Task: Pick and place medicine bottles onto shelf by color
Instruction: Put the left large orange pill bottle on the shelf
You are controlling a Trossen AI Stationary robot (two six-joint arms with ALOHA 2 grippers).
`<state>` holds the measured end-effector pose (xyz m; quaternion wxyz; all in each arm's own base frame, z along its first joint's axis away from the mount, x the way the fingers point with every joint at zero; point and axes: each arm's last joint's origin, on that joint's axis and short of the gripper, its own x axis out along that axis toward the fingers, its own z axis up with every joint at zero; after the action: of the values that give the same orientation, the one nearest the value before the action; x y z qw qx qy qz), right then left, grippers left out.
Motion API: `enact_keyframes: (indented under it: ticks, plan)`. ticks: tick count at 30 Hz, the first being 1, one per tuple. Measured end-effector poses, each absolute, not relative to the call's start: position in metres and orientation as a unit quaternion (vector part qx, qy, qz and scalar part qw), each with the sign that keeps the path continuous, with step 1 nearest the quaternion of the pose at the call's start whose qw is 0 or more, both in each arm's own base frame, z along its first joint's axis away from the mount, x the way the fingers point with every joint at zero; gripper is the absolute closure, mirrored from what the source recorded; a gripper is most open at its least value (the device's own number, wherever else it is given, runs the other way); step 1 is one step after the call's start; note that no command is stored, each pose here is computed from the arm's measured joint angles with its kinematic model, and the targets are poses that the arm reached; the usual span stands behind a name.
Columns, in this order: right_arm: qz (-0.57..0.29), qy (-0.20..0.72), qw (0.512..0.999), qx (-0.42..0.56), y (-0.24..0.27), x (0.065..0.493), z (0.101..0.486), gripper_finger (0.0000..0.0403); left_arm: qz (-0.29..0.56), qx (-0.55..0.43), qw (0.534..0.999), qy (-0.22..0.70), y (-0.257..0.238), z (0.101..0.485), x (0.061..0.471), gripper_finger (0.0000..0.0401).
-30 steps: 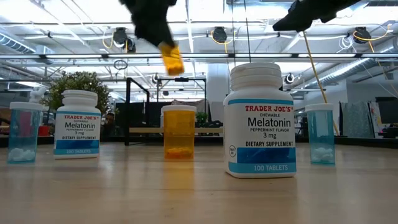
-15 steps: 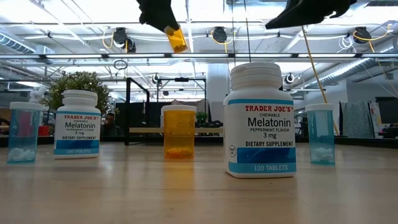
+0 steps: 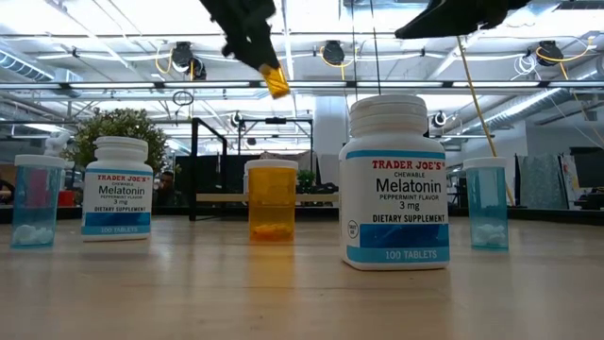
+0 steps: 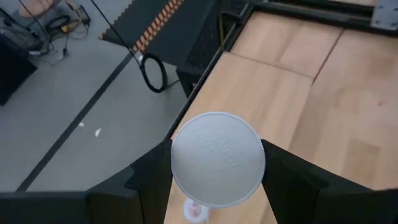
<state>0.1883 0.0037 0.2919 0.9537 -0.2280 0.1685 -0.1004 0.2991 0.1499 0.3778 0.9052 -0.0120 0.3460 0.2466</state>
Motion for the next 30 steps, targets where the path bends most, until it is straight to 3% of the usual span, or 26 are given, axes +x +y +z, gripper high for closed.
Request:
enact_keyframes:
  ticks: [5,16,30]
  plan:
    - [-0.1,0.169,0.954,-0.227,0.004,0.188,0.292,0.02,0.247,-0.015,0.892,0.378,0.177,0.355,0.32,0.0185]
    - [-0.1,0.171,0.953,-0.23,0.004,0.188,0.291,0.02,0.25,-0.014,0.865,0.434,0.226,0.356,0.358,0.0185]
    - [-0.097,0.184,0.951,-0.229,0.004,0.187,0.289,0.02,0.212,-0.046,0.851,0.479,0.259,0.31,0.366,0.0185]
